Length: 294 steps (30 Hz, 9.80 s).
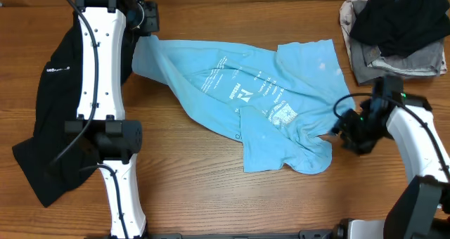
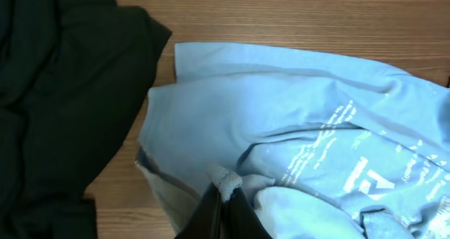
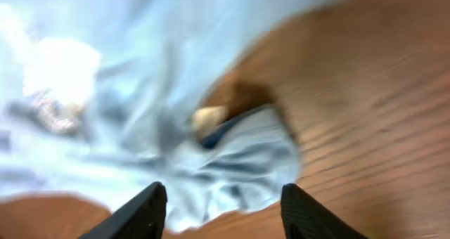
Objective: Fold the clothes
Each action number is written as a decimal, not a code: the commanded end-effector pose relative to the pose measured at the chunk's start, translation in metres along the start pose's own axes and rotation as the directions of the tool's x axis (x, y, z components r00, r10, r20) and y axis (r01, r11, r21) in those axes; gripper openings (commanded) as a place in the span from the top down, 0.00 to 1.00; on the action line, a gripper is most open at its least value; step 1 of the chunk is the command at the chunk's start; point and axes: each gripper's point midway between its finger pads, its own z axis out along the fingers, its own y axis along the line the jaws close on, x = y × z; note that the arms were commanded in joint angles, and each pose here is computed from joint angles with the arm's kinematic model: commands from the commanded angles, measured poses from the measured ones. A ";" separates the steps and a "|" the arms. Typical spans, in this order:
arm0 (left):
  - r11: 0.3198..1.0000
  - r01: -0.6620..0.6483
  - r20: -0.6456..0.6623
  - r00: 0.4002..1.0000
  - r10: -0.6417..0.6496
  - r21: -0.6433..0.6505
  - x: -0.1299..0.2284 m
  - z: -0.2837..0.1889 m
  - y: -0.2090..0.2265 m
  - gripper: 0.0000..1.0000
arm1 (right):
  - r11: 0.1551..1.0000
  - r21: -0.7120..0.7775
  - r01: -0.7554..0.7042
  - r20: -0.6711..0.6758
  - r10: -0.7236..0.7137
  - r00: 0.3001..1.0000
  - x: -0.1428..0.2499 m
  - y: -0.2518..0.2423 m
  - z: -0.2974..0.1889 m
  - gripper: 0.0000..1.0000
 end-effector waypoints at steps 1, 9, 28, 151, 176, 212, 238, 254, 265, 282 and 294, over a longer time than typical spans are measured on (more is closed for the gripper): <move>0.999 -0.024 0.002 1.000 0.024 0.021 -0.002 0.005 -0.007 0.96 | 0.986 -0.038 0.164 0.025 -0.164 0.986 0.020 0.043 -0.013 0.41; 1.000 -0.022 0.020 1.000 0.021 0.022 -0.006 0.005 -0.006 0.96 | 0.886 -0.064 0.458 0.003 -0.459 0.888 0.101 0.124 0.023 0.34; 1.000 -0.022 0.031 0.999 0.022 0.011 -0.009 0.005 -0.004 0.96 | 0.634 0.183 0.752 -0.199 -0.725 0.659 0.153 0.113 0.126 0.30; 0.999 0.037 0.946 0.321 -0.049 0.039 -0.184 -0.286 0.036 0.96 | 0.841 0.301 0.449 0.951 -0.234 -0.200 -0.129 0.236 -0.501 0.97; 0.994 0.089 0.337 0.939 -0.064 -0.059 -0.053 -0.100 0.065 0.96 | 0.824 0.186 0.535 0.623 -0.520 0.584 -0.135 0.184 -0.258 0.96; 0.881 0.314 -0.018 0.940 -0.342 -0.355 0.178 -0.131 0.099 0.96 | 0.984 0.038 0.175 0.416 -0.175 0.893 0.093 0.000 -0.197 0.96; 0.776 0.486 0.145 0.871 -0.470 -0.402 0.193 0.008 0.139 0.96 | 0.942 0.132 0.308 0.259 -0.333 0.907 -0.030 0.052 -0.110 0.96; 0.777 0.455 0.052 0.874 -0.483 -0.435 0.193 0.106 0.149 0.96 | 0.918 0.184 0.351 0.124 -0.376 0.918 -0.065 0.037 -0.008 0.96; 0.777 0.477 0.117 0.873 -0.474 -0.410 0.176 0.114 0.152 0.88 | 0.913 0.152 0.379 0.302 -0.408 0.862 -0.102 0.059 -0.003 0.95; 0.963 0.221 0.019 0.975 -0.221 -0.154 0.086 0.020 0.094 0.00 | 0.871 0.082 0.485 0.364 -0.479 0.799 -0.094 0.109 -0.112 0.18; 1.000 0.024 0.344 0.938 -0.028 0.015 -0.035 -0.047 0.060 0.00 | 0.832 0.034 0.554 0.497 -0.495 0.713 -0.088 0.145 -0.195 0.12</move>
